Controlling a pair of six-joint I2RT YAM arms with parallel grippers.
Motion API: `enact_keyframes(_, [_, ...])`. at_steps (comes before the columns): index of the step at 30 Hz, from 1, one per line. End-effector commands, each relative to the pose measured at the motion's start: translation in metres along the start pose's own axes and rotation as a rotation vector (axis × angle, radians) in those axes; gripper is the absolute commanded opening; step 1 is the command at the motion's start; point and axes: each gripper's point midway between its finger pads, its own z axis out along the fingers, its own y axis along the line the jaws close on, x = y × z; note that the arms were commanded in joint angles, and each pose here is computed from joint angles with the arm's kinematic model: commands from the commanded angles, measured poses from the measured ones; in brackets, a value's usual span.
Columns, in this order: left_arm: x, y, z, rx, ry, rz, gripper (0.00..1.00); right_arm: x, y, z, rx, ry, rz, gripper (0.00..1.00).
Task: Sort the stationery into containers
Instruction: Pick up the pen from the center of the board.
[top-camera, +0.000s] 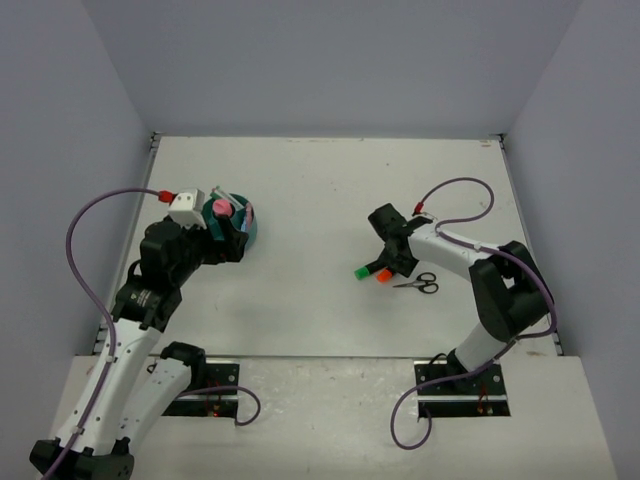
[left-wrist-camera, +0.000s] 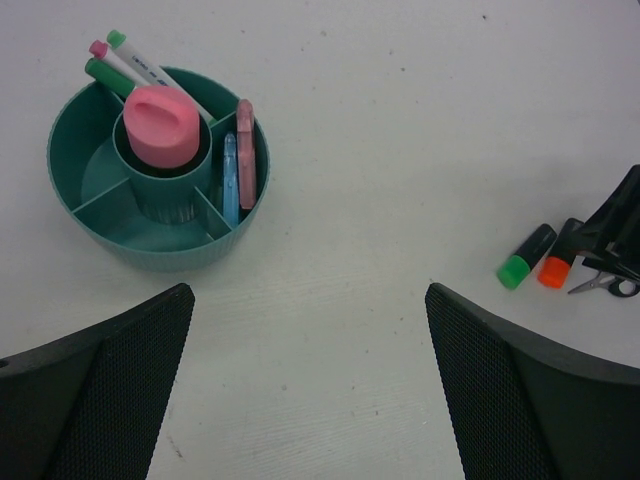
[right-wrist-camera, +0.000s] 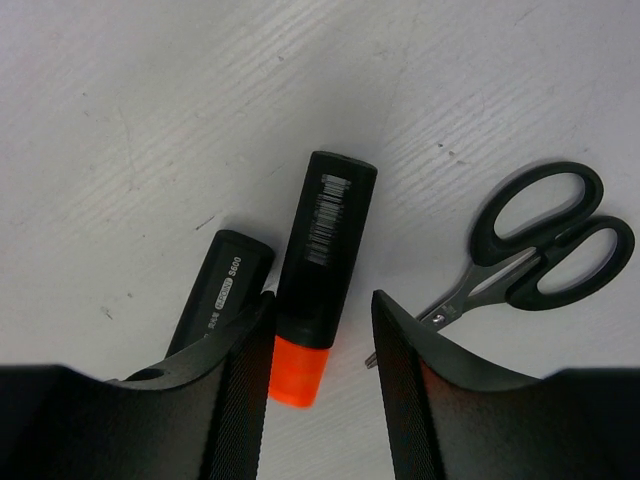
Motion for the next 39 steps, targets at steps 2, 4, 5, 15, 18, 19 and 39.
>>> enact_keyframes(2, [-0.002, -0.005, -0.001, 0.036, -0.016, 0.039, 1.00, -0.006, 0.009, 0.003, -0.008, -0.020, 0.054, 0.45])
enact_keyframes(4, [-0.003, -0.006, -0.001, 0.040, -0.015, 0.039, 1.00, -0.004, 0.010, 0.006, 0.001, -0.013, 0.048, 0.45])
enact_keyframes(5, [-0.003, -0.006, -0.002, 0.041, -0.018, 0.039, 1.00, -0.003, 0.011, 0.007, 0.003, -0.009, 0.046, 0.45])
enact_keyframes(15, [-0.005, -0.010, -0.005, 0.058, -0.023, 0.039, 1.00, 0.017, 0.011, 0.019, -0.018, 0.057, 0.034, 0.29])
enact_keyframes(18, [-0.005, -0.013, -0.005, 0.074, -0.022, 0.032, 1.00, 0.019, 0.012, 0.020, -0.033, 0.059, 0.032, 0.20])
enact_keyframes(19, [-0.005, -0.015, -0.005, 0.085, -0.020, 0.027, 1.00, 0.018, 0.013, 0.017, -0.043, 0.056, 0.032, 0.19])
enact_keyframes(39, [-0.006, -0.151, -0.015, 0.748, -0.001, -0.213, 1.00, 0.090, 0.112, -0.271, -0.965, -0.506, -0.783, 0.00])
